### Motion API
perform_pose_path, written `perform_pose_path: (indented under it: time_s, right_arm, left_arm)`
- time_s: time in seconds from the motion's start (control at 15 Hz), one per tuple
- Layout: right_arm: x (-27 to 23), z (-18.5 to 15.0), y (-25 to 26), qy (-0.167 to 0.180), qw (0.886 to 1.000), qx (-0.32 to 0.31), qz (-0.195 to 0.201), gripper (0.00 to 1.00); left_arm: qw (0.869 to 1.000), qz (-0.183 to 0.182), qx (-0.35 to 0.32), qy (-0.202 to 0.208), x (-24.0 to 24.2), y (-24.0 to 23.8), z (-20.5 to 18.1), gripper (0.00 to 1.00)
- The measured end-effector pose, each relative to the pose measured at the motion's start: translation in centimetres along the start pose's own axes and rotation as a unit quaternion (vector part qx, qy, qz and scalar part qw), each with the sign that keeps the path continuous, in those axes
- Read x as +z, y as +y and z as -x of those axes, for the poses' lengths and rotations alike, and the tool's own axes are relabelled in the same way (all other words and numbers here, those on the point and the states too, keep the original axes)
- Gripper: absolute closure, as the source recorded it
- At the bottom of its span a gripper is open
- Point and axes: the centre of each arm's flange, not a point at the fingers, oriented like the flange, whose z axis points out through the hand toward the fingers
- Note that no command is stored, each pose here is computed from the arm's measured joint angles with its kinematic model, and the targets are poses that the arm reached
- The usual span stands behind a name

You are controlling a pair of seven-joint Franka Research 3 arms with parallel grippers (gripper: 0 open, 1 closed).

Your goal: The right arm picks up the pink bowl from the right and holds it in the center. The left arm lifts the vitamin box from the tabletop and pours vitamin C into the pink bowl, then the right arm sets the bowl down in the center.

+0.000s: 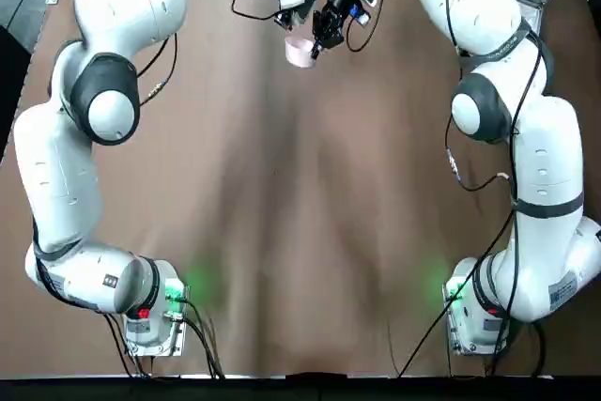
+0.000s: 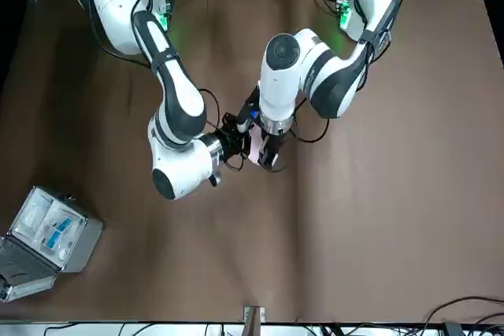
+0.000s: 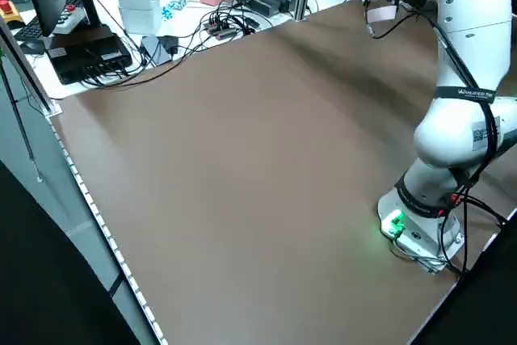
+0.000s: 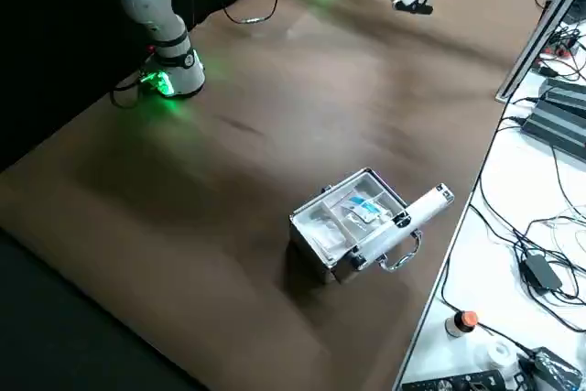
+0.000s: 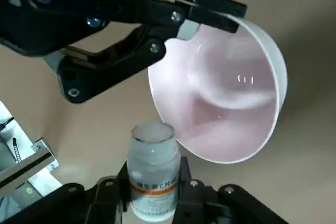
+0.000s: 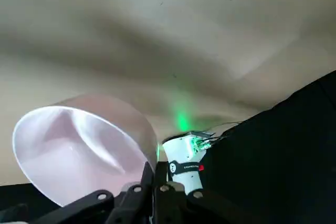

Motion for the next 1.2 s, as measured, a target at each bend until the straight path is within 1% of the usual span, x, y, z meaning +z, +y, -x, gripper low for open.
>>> perform_pose_path:
  time_s: [0.07, 0.33, 0.53, 0.67, 0.8, 0.93, 1.07, 1.2]
  right_arm:
    - [0.0, 0.0, 0.0, 0.000, 1.000, 0.000, 0.000, 0.98]
    - [0.0, 0.0, 0.0, 0.000, 1.000, 0.000, 0.000, 0.98]
    - [0.0, 0.0, 0.0, 0.000, 1.000, 0.000, 0.000, 0.98]
    - [0.0, 0.0, 0.0, 0.000, 1.000, 0.000, 0.000, 0.98]
    - [0.0, 0.0, 0.0, -0.001, 1.000, 0.000, 0.000, 0.98]
    - [0.0, 0.0, 0.0, -0.001, 1.000, 0.000, 0.000, 0.98]
    - [0.0, 0.0, 0.0, -0.001, 1.000, 0.000, 0.000, 0.98]
    - [0.0, 0.0, 0.0, -0.001, 1.000, 0.000, 0.000, 0.98]
  left_arm:
    - [1.000, 0.000, 0.024, -0.001, 0.0, 0.0, 0.0, 0.64]
    - [0.999, -0.002, 0.050, -0.008, 0.0, 0.0, 0.0, 0.64]
    - [0.995, -0.010, 0.092, -0.041, -0.2, 0.1, -1.3, 0.64]
    - [0.993, -0.011, 0.108, -0.052, -0.4, 0.3, -2.8, 0.64]
    - [0.992, -0.012, 0.112, -0.056, -0.4, 0.3, -3.1, 0.64]
    - [0.990, -0.015, 0.122, -0.067, -0.5, 0.4, -3.6, 0.64]
    - [0.986, -0.016, 0.139, -0.090, -0.5, 0.5, -4.0, 0.64]
    - [0.984, -0.017, 0.146, -0.097, -0.5, 0.5, -4.2, 0.64]
